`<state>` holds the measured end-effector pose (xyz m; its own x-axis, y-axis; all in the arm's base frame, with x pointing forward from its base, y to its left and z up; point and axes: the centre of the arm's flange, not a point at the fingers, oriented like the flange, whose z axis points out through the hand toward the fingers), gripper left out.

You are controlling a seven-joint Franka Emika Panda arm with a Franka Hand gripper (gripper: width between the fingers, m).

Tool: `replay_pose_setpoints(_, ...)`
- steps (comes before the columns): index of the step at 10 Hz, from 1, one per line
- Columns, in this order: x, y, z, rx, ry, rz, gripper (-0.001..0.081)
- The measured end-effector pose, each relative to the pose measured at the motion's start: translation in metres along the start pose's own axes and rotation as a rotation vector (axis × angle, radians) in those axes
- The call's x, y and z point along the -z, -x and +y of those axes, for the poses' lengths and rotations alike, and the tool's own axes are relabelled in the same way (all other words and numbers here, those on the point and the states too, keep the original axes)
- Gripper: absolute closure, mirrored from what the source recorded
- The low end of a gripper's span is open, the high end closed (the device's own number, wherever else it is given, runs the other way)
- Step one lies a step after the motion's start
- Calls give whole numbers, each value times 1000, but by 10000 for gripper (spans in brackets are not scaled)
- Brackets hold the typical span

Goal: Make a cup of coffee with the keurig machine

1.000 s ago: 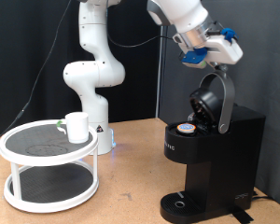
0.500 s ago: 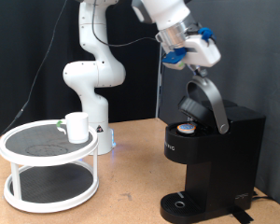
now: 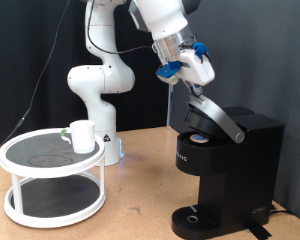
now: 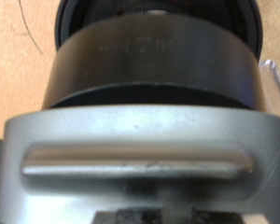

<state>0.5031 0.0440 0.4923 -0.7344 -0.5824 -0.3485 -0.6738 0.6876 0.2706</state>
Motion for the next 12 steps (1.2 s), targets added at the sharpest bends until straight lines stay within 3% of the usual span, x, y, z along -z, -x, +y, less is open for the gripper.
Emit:
replay_pose_setpoints(2,-16,-16,-17,-15,-10,68,806)
replay_pose_setpoints(6,-57,-36,-44,-65,-4,110,806)
replay_pose_setpoints(12,-57,-36,-47,-59,-17,100,806)
